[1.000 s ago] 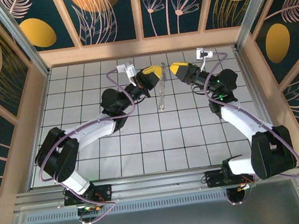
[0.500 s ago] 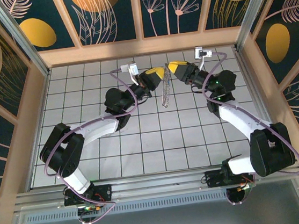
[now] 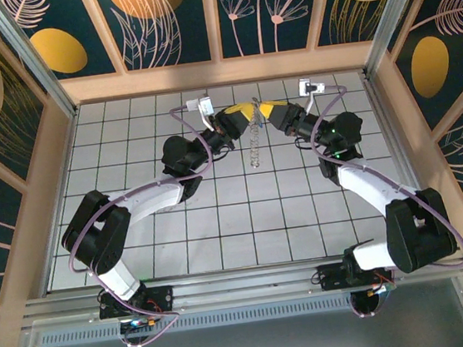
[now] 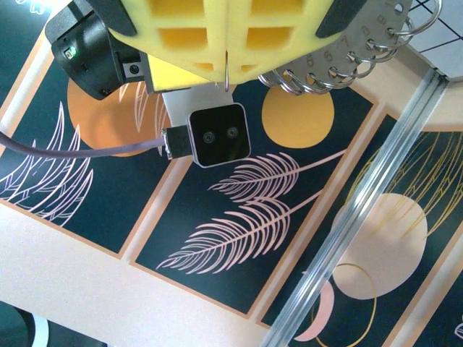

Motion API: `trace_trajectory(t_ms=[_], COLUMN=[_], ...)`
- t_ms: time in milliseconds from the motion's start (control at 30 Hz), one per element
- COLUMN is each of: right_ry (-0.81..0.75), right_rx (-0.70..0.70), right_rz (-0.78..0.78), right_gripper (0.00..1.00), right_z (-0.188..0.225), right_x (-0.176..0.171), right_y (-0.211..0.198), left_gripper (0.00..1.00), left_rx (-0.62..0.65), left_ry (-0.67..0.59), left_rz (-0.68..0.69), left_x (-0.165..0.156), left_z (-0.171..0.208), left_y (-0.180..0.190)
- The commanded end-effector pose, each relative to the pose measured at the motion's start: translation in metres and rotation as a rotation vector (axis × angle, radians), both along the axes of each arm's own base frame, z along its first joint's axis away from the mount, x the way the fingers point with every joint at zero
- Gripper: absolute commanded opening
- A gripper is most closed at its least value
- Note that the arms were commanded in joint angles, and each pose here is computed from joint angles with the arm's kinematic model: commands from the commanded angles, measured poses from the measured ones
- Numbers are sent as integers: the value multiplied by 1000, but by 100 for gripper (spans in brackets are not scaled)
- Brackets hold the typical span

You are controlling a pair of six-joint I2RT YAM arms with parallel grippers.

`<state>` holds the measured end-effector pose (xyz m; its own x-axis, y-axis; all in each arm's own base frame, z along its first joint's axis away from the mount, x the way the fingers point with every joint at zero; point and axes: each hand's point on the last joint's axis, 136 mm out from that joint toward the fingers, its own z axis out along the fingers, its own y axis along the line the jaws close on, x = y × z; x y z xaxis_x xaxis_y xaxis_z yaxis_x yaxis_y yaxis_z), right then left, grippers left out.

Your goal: Put the keys on the keyring

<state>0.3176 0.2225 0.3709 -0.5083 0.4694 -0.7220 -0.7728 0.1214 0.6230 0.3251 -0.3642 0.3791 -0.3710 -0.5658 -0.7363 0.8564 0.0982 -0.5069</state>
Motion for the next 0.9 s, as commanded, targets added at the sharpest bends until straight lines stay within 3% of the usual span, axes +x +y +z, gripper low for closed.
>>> trace_trajectory(t_ms=[0, 333, 600, 633, 700, 867], right_ry=[-66, -63, -51, -47, -38, -35], right_rx=[14, 11, 5, 4, 4, 0], right_rz=[-3, 15, 28, 28, 21, 14], right_gripper=[22, 0, 0, 1, 14, 15], right_z=[12, 11, 6, 6, 4, 3], right_x=[-13, -15, -16, -15, -13, -12], right_y=[-2, 1, 6, 7, 6, 6], left_gripper=[0, 0, 0, 0, 0, 0], left_rx=[-89, -94, -107, -108, -110, -110], left_ry=[-71, -61, -62, -61, -62, -61], left_rz=[6, 7, 2, 2, 1, 1], left_x=[-5, -3, -3, -3, -4, -4], left_z=[34, 32, 34, 34, 35, 35], left_y=[10, 9, 9, 9, 10, 10])
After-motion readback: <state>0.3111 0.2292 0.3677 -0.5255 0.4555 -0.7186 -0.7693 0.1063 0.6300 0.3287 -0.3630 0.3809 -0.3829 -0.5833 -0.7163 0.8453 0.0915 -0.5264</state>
